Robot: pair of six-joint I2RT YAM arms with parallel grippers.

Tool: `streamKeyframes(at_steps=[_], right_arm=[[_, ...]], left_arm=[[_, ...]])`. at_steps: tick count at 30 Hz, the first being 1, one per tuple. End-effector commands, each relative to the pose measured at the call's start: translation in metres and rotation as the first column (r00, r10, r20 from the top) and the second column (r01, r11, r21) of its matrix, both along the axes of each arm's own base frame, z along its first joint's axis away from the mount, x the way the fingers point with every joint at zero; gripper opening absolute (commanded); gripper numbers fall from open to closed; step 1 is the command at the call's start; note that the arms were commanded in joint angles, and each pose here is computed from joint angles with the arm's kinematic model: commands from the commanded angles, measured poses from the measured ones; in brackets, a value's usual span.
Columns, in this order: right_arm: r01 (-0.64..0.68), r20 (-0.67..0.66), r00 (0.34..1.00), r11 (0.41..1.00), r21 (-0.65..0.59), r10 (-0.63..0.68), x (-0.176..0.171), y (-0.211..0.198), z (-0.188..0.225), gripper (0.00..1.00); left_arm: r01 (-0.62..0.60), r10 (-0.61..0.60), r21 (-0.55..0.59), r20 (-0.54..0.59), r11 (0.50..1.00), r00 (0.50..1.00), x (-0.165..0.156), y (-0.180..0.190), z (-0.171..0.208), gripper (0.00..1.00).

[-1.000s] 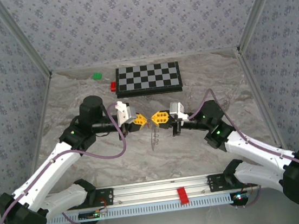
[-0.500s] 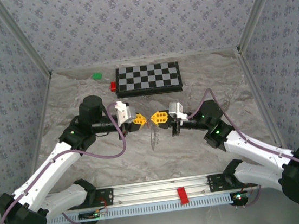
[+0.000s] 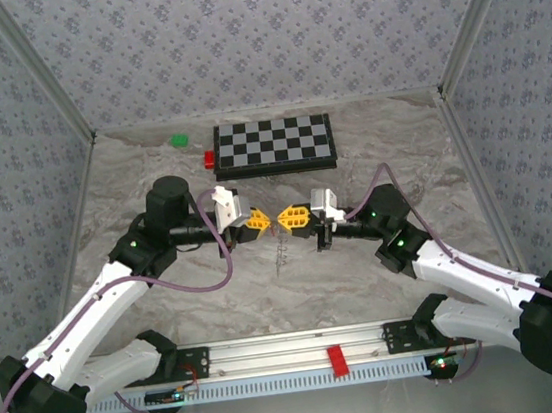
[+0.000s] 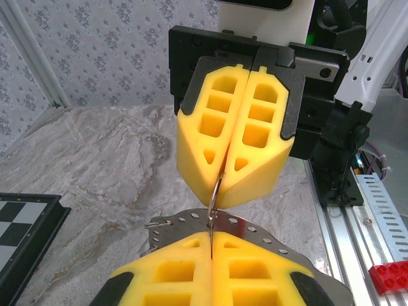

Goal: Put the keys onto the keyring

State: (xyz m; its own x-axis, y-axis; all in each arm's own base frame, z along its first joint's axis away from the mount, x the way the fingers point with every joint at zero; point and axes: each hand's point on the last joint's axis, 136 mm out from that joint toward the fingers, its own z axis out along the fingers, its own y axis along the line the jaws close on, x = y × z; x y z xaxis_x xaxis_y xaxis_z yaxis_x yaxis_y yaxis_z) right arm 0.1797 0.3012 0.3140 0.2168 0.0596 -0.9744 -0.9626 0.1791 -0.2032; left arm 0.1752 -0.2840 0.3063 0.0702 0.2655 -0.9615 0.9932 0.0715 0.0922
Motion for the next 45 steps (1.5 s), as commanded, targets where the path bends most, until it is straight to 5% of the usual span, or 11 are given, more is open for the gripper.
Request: streamKeyframes(at_steps=[1,28,45], right_arm=[[-0.035,0.013,0.999,0.999,0.020,0.035,-0.006,0.006,0.013,0.00],[0.018,0.001,1.000,1.000,-0.014,-0.018,0.001,0.004,0.002,0.00],[0.106,-0.122,0.987,0.994,0.019,-0.103,0.019,-0.001,0.011,0.00]], left_arm=[[0.075,-0.072,-0.058,0.044,0.995,0.996,-0.013,-0.005,0.021,0.00],[0.057,-0.054,-0.055,0.061,0.997,0.997,-0.013,-0.002,0.022,0.00],[0.056,-0.055,-0.011,0.067,0.998,0.996,-0.012,-0.007,0.013,0.00]])
